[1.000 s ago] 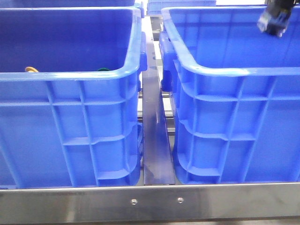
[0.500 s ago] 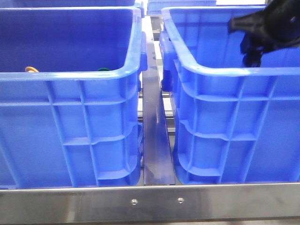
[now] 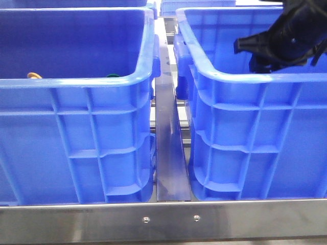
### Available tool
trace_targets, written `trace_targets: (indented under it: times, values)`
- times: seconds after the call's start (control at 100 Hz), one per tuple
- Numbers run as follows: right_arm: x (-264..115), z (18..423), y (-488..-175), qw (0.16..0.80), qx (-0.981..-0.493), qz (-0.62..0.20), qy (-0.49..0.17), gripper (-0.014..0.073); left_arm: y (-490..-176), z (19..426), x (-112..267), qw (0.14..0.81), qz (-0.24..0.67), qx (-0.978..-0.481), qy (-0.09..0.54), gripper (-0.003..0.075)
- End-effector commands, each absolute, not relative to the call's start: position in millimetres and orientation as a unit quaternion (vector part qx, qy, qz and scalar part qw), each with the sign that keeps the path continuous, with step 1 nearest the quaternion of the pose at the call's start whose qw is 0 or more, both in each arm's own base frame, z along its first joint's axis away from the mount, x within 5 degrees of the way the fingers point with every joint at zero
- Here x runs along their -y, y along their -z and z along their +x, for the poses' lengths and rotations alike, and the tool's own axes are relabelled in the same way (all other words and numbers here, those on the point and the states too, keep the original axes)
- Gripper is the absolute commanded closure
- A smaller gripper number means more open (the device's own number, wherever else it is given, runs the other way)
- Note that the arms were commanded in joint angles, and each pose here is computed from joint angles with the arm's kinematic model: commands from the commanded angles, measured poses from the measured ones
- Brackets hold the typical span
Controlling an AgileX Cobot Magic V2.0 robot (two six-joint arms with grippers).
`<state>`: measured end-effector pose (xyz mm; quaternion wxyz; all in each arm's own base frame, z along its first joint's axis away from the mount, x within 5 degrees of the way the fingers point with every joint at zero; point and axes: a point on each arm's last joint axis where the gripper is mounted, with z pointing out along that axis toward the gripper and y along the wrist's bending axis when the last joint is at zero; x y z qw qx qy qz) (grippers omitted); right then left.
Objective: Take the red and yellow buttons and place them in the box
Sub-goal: 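Lower the red button into the empty bin and open the right gripper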
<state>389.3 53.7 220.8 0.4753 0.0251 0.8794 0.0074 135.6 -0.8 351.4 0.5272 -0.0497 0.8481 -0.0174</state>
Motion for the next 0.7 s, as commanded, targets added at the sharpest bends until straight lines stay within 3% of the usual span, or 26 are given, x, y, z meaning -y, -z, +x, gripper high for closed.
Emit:
trace_targets:
  times: [0.0, 0.26, 0.52, 0.69]
  values:
    - [-53, 391, -242, 0.503, -0.864, 0.014, -0.004, 0.0396, -367, 137, 1, 0.571, -0.049, -0.819, 0.026, 0.0741]
    - [-53, 391, -239, 0.498, -0.867, 0.020, -0.007, 0.0358, -367, 137, 1, 0.570, -0.049, -0.820, 0.026, 0.0741]
    - [-53, 384, -247, 0.502, -0.863, 0.044, -0.025, -0.0001, -366, 137, 1, 0.569, -0.050, -0.821, 0.025, 0.0741]
    - [-51, 374, -264, 0.519, -0.853, 0.045, -0.033, -0.0041, -366, 137, 1, 0.569, -0.050, -0.821, 0.025, 0.0741]
